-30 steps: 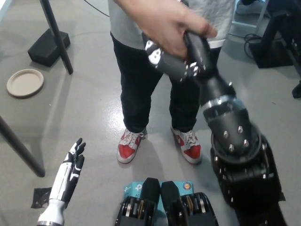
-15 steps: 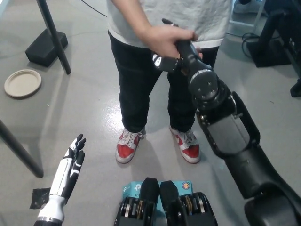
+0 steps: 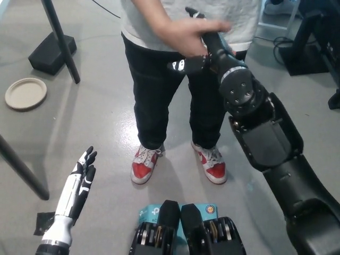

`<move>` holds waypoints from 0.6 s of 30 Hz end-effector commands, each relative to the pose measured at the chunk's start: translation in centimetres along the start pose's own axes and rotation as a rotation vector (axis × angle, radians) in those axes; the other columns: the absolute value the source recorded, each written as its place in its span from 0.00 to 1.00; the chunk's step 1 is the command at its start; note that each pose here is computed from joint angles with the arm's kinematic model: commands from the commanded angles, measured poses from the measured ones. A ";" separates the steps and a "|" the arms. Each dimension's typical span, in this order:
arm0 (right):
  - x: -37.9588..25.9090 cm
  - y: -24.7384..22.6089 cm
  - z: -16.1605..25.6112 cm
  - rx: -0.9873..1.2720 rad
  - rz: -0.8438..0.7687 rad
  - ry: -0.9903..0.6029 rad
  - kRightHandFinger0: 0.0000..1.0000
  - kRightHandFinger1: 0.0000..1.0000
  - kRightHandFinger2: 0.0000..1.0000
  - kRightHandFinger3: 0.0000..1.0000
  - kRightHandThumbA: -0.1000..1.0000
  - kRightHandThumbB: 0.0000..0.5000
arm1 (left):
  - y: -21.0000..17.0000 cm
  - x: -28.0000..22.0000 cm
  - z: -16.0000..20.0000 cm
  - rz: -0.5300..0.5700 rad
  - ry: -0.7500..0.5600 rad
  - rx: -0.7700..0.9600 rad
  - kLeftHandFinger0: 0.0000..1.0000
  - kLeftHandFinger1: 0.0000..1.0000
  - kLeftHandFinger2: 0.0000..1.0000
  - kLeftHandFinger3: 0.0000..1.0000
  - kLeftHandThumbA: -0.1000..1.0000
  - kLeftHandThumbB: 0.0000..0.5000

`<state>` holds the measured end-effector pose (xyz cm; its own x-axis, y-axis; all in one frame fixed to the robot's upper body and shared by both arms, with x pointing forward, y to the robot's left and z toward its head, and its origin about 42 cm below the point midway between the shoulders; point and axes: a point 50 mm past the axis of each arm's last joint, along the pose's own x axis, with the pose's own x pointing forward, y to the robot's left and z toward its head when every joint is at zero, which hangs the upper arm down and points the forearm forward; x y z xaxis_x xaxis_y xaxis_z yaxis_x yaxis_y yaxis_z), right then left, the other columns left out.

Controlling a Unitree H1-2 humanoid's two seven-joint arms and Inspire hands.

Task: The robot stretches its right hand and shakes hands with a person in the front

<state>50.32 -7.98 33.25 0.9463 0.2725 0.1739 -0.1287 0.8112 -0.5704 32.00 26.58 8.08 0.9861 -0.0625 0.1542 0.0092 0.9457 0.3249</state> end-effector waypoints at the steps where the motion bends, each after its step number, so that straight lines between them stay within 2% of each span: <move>1: -0.2 -1.9 3.1 -0.035 -0.022 -0.095 1.00 1.00 1.00 1.00 1.00 1.00 | 0.7 0.9 1.2 -0.014 -0.054 0.019 1.00 1.00 1.00 1.00 1.00 0.17; 2: -2.1 -3.0 3.2 -0.017 -0.026 -0.138 1.00 1.00 1.00 1.00 1.00 0.99 | 0.7 1.0 1.1 -0.017 -0.061 0.023 1.00 1.00 1.00 1.00 1.00 0.20; 5: -4.3 -4.1 2.9 0.009 -0.046 -0.184 1.00 1.00 1.00 1.00 1.00 1.00 | 0.7 1.1 1.2 -0.018 -0.069 0.025 1.00 1.00 1.00 1.00 1.00 0.18; 12: -10.8 -6.5 0.0 0.138 -0.122 -0.189 1.00 1.00 1.00 1.00 1.00 1.00 | 1.0 0.7 0.9 -0.021 -0.051 0.021 1.00 1.00 1.00 1.00 1.00 0.20; 13: -11.3 -6.7 -0.6 0.173 -0.138 -0.184 1.00 1.00 1.00 1.00 1.00 0.94 | 1.1 0.7 0.9 -0.019 -0.049 0.018 1.00 1.00 1.00 1.00 1.00 0.20; 14: -11.8 -6.7 -1.1 0.221 -0.155 -0.183 1.00 1.00 1.00 1.00 1.00 0.92 | 1.1 0.7 0.9 -0.019 -0.047 0.015 1.00 1.00 1.00 1.00 1.00 0.20; 15: -12.4 -6.6 -2.2 0.267 -0.192 -0.201 1.00 1.00 1.00 1.00 1.00 0.76 | 1.0 0.5 0.8 -0.016 -0.045 0.016 1.00 1.00 1.00 1.00 1.00 0.20; 17: -13.1 -6.6 -3.4 0.340 -0.233 -0.207 1.00 1.00 1.00 1.00 1.00 0.72 | 1.0 0.5 0.7 -0.014 -0.044 0.012 1.00 1.00 1.00 1.00 1.00 0.18; 18: -13.6 -6.6 -4.3 0.360 -0.266 -0.196 1.00 1.00 1.00 1.00 1.00 0.75 | 0.9 0.4 0.6 -0.014 -0.043 0.005 1.00 1.00 1.00 1.00 1.00 0.18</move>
<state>40.64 -18.30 30.67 0.9338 0.1468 0.3262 -0.0309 0.9416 -0.3353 32.04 26.79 8.12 0.9861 -0.0629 0.1540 0.0094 0.9453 0.3261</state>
